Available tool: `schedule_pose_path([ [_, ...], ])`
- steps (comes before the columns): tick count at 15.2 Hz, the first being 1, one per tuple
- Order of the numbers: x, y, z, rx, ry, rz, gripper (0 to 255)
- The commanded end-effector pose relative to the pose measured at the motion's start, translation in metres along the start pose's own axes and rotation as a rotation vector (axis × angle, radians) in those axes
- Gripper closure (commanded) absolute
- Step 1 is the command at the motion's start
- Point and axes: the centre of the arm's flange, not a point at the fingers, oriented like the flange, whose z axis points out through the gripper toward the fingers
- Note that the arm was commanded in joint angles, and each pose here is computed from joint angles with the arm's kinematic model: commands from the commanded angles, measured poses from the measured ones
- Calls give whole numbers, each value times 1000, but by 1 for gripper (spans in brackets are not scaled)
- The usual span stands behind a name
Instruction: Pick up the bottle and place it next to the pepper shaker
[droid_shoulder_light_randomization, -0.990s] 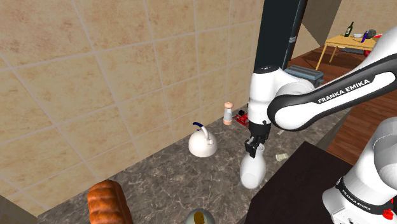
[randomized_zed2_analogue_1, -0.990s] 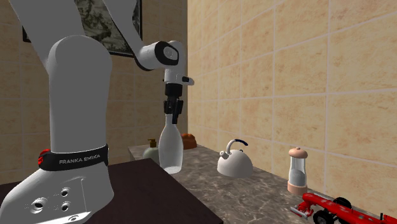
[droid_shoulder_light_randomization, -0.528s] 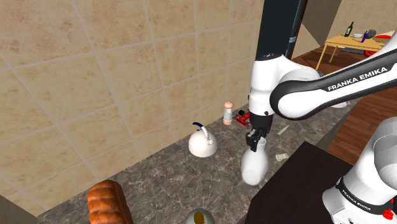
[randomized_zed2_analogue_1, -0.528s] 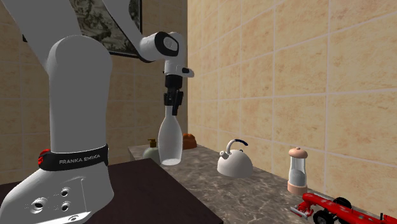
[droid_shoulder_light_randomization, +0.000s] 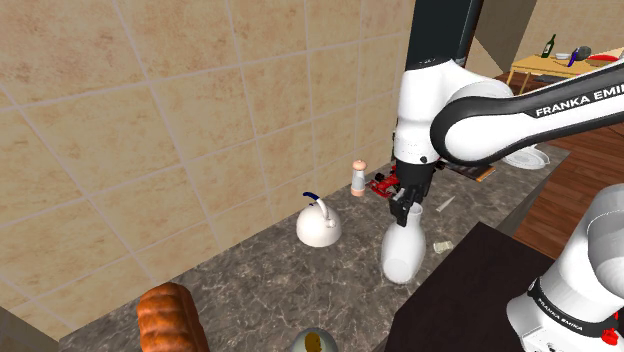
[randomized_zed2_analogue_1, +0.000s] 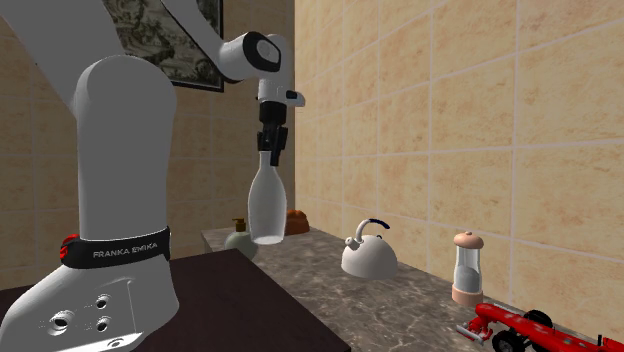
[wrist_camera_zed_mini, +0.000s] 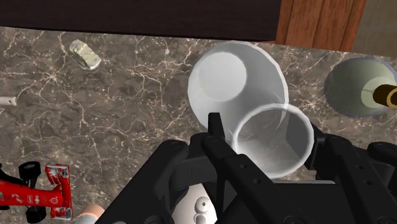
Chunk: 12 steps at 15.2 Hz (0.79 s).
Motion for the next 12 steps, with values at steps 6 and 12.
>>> schedule_pose_path([
  [6,-3,0,-37,0,0,0,255],
  [12,-6,0,-69,0,0,0,255],
])
